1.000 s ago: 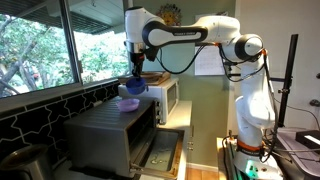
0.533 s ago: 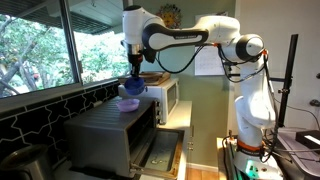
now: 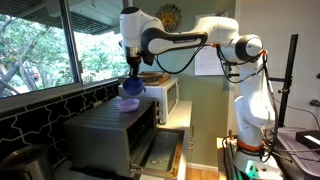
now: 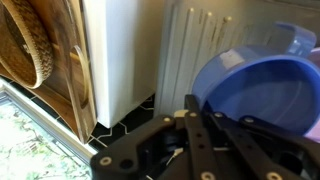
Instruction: Pour the contents of the blue cup into the purple bowl and then put the purple bowl in the microwave on the left
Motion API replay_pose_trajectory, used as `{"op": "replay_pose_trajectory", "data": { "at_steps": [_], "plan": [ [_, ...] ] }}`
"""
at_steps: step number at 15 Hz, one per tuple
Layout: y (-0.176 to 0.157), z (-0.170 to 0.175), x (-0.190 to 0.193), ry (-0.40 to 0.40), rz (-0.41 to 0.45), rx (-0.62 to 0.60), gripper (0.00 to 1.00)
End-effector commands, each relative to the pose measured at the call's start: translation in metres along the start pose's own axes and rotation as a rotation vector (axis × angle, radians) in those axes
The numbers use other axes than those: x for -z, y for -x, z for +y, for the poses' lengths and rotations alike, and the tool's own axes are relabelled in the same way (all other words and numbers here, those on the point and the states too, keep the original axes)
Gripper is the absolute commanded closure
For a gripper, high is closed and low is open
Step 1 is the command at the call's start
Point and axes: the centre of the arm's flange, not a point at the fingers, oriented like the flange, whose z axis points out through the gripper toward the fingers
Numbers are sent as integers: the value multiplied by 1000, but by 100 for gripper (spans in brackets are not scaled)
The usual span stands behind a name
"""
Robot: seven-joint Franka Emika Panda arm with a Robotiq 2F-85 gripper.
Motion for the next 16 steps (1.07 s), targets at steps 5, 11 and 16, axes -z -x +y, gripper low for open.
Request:
{"op": "replay_pose_trajectory", "data": {
  "at_steps": [5,11,16],
  "plan": [
    [-7,-13,8,76,34,-33,99],
    [-7,-21,11,118,67,-12,99],
    [-6,-29,13,147,90,13,99]
  ]
}}
